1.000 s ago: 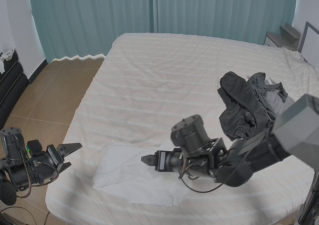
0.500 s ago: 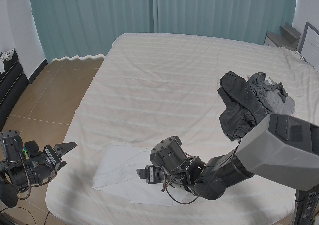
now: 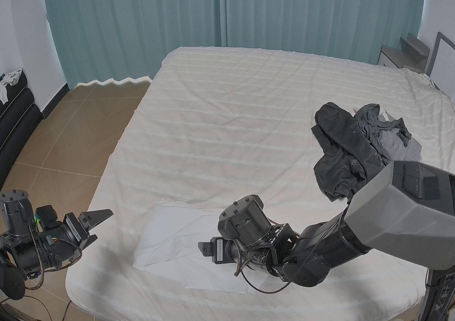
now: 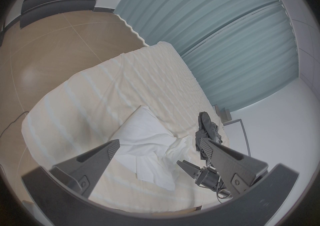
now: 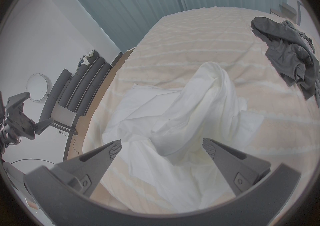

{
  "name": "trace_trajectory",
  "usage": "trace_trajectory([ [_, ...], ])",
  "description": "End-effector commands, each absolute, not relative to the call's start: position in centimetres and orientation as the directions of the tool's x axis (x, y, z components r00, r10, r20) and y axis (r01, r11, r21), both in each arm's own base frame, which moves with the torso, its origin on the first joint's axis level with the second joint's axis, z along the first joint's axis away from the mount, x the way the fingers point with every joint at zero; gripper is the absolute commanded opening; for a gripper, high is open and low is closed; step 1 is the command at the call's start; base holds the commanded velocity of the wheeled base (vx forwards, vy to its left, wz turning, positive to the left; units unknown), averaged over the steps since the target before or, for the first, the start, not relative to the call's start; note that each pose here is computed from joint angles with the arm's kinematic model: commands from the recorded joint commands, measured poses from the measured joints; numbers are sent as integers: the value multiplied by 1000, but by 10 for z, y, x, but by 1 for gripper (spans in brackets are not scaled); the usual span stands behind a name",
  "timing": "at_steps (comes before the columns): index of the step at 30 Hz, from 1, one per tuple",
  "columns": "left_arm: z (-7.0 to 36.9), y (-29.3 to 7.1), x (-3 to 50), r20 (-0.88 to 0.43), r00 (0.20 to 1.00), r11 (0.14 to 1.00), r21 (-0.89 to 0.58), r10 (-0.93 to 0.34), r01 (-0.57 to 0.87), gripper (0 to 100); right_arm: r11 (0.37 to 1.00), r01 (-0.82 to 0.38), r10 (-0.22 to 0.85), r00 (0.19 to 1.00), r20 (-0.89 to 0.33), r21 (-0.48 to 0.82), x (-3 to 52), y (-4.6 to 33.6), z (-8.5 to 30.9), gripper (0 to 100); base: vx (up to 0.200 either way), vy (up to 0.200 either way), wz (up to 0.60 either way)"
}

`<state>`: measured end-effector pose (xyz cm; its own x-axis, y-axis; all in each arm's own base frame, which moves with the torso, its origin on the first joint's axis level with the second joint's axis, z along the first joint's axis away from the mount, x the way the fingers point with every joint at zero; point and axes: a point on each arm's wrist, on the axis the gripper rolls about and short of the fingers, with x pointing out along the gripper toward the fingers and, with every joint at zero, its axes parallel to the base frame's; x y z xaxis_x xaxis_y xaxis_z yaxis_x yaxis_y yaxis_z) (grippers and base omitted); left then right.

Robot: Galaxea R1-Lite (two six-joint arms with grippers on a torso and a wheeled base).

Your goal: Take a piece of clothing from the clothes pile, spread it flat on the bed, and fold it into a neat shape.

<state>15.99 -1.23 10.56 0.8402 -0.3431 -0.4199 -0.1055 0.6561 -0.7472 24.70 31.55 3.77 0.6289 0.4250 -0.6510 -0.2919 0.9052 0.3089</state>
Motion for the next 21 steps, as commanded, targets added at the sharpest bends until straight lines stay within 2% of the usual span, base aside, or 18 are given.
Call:
trace_trajectory([
  [1, 104, -12, 159, -425, 837, 656, -747, -344, -110, 100, 903, -293, 429, 632, -646, 313, 247, 315, 41, 100, 0, 200, 0],
  [9, 103, -12, 160, -430, 835, 658, -744, -344, -113, 100, 905, -290, 425, 632, -648, 311, 247, 315, 40, 100, 0, 200, 0],
  [15, 102, -12, 159, -434, 833, 659, -743, -344, -116, 100, 913, -286, 407, 628, -664, 290, 247, 312, 39, 100, 0, 0, 0],
  [21, 102, -12, 159, -434, 833, 659, -743, -344, -116, 100, 950, -242, 311, 651, -693, 198, 256, 302, 35, 100, 0, 0, 0],
])
